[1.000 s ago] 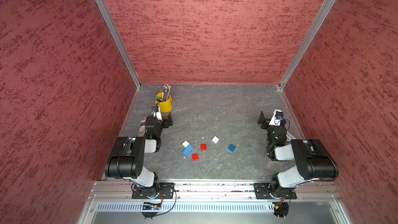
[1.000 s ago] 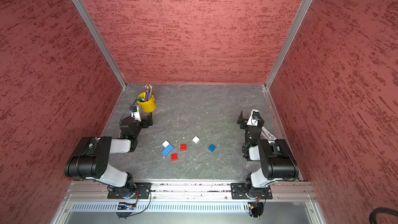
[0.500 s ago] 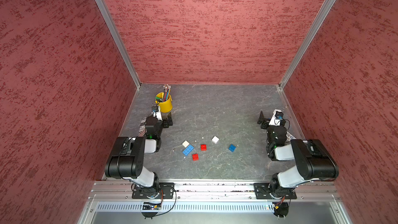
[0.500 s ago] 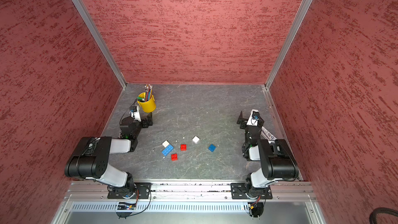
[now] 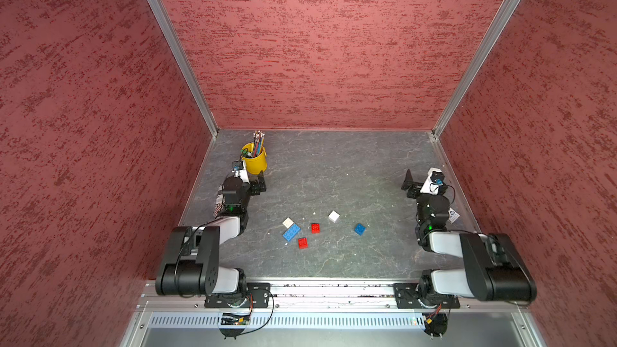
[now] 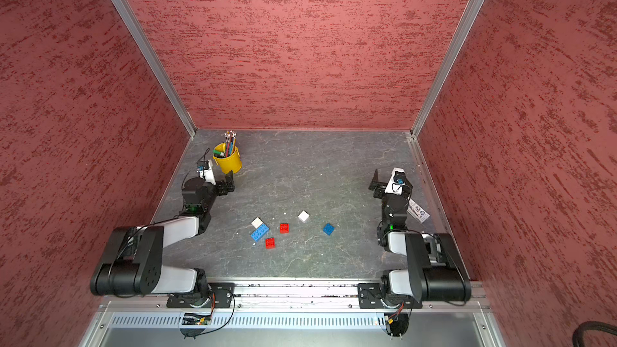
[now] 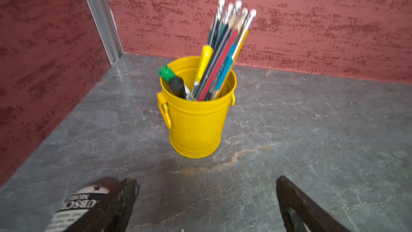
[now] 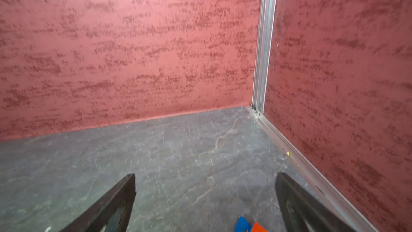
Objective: Assemble the letter y with lego
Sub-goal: Move the lego brick at the center of the board.
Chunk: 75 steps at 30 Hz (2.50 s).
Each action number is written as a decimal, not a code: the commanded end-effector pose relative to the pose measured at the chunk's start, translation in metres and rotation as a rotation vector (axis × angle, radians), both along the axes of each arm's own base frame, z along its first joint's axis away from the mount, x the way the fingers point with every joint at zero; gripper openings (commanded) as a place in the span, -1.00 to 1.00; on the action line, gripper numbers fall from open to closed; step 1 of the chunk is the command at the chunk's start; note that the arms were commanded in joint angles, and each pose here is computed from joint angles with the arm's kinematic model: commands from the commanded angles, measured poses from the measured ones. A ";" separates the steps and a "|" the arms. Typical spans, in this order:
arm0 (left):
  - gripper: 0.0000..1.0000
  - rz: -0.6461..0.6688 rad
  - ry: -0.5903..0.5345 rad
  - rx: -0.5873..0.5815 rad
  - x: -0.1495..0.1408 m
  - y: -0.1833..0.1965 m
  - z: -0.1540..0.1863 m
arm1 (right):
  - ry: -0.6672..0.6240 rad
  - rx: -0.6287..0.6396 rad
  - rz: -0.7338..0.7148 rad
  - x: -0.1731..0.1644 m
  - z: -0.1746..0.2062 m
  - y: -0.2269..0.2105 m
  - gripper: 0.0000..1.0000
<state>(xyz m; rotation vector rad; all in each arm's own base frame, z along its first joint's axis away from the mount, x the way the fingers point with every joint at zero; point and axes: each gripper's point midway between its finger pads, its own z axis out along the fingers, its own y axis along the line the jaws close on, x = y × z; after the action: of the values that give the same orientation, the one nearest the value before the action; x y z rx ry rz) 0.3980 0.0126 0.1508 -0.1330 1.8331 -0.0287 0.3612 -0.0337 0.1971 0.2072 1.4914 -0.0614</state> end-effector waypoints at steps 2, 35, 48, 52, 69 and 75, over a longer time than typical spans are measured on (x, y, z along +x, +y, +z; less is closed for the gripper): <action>0.99 0.018 0.050 -0.079 -0.009 -0.002 0.019 | 0.020 0.080 0.031 0.003 0.027 0.004 0.99; 0.36 -0.401 0.805 -0.538 -0.151 -0.209 -0.061 | 0.926 0.180 0.692 -0.057 -0.094 0.249 0.07; 0.36 -0.393 0.818 -0.537 -0.156 -0.210 -0.070 | 1.088 -0.125 0.835 -0.079 -0.141 0.311 0.21; 0.37 -0.383 0.821 -0.535 -0.157 -0.208 -0.073 | 1.113 -0.185 0.826 -0.082 -0.152 0.317 0.21; 0.36 -0.382 0.824 -0.522 -0.155 -0.208 -0.078 | 1.127 -0.309 0.658 -0.062 -0.173 0.305 -0.35; 0.37 -0.397 0.831 -0.516 -0.151 -0.213 -0.078 | 1.105 -0.303 0.603 -0.046 -0.169 0.292 -0.37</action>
<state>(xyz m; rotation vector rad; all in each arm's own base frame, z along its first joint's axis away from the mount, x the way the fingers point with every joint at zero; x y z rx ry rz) 0.2425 -0.1954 0.0679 -0.1848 2.6379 -0.8242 0.2996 0.2680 0.0231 -0.6721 2.5673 0.1822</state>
